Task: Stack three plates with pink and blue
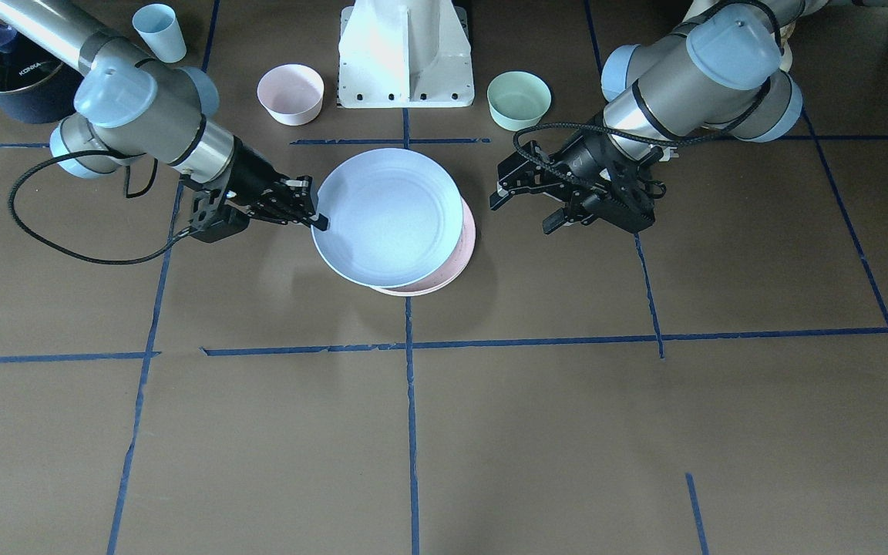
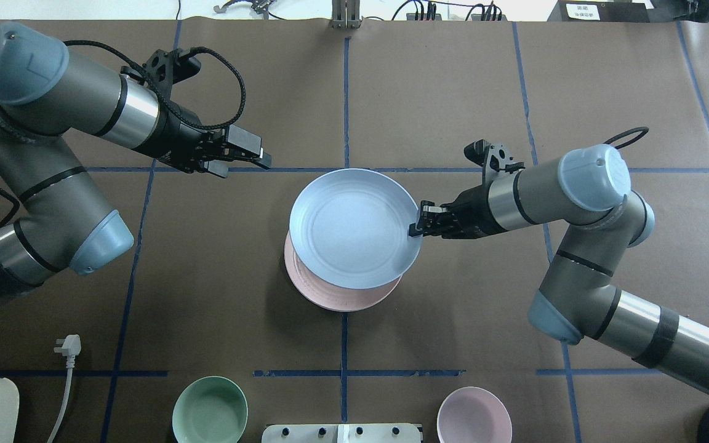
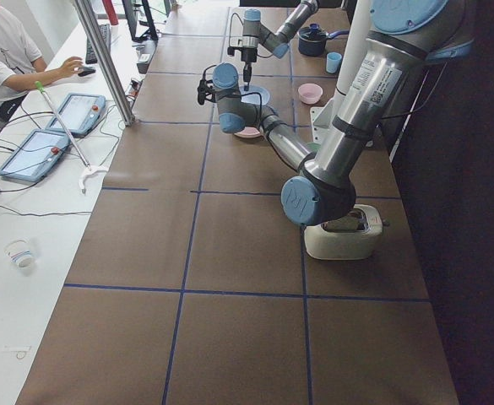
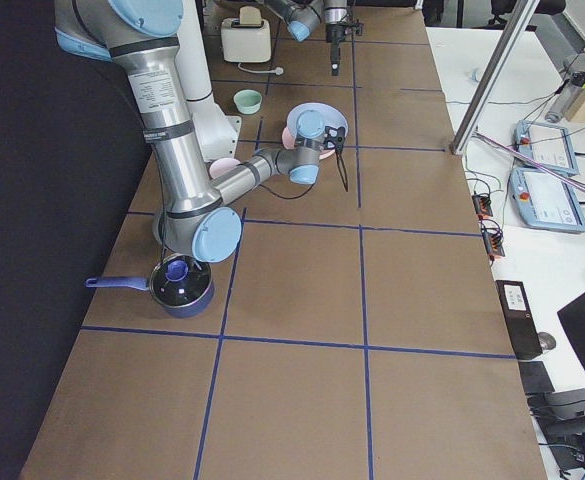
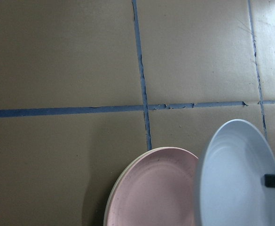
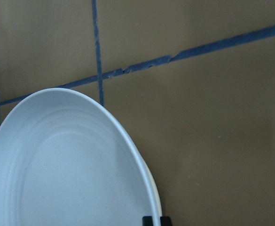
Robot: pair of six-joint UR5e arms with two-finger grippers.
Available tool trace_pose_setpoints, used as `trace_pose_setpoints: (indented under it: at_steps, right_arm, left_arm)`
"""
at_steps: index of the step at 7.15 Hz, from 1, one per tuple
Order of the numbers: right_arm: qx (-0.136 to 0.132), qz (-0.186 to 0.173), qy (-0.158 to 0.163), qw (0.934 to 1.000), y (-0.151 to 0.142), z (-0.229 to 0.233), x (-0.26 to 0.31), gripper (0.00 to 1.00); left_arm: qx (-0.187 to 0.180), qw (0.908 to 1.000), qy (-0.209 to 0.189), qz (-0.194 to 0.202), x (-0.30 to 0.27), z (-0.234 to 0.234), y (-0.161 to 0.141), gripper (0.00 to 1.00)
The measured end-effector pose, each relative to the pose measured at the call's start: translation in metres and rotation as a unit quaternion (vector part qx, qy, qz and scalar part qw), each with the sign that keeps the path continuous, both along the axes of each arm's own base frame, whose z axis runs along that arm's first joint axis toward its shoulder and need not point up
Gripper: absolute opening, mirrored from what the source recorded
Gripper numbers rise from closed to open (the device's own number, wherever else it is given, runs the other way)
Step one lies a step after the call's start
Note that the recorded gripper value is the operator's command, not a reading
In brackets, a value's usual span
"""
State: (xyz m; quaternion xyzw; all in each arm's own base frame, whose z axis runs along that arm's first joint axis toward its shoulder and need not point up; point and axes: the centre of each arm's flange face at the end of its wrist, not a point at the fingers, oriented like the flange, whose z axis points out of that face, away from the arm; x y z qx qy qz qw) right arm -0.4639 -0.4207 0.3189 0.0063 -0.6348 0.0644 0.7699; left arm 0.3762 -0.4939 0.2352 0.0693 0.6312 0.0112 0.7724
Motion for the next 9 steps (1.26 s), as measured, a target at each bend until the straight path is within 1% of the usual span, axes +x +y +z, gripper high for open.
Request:
trace_pose_setpoints:
  at_steps: [2, 3, 5, 6, 7, 9]
  right_arm:
    - [0.000, 0.001, 0.012, 0.9999, 0.017, -0.006, -0.025, 0.00]
    - [0.002, 0.002, 0.013, 0.9999, 0.022, -0.006, -0.029, 0.00]
    - [0.005, 0.008, 0.015, 0.9998, 0.020, -0.004, -0.024, 0.00]
    - [0.006, 0.013, 0.018, 0.9997, 0.018, 0.000, -0.021, 0.14]
    - [0.005, 0.016, 0.021, 0.9996, 0.017, 0.004, -0.019, 0.99]
    - [0.008, 0.024, 0.024, 0.9994, 0.021, 0.006, -0.022, 1.00]
  left_arm:
    - [0.000, 1.0000, 0.000, 0.000, 0.000, 0.000, 0.000, 1.00]
    - [0.000, 1.0000, 0.000, -0.001, -0.001, 0.000, 0.000, 1.00]
    - [0.000, 1.0000, 0.000, -0.001, -0.001, 0.000, -0.001, 1.00]
    - [0.000, 1.0000, 0.000, -0.001, -0.001, 0.000, -0.001, 1.00]
    - [0.000, 1.0000, 0.000, -0.001, -0.001, 0.000, -0.001, 1.00]
    - [0.000, 1.0000, 0.000, -0.002, -0.001, 0.000, -0.001, 1.00]
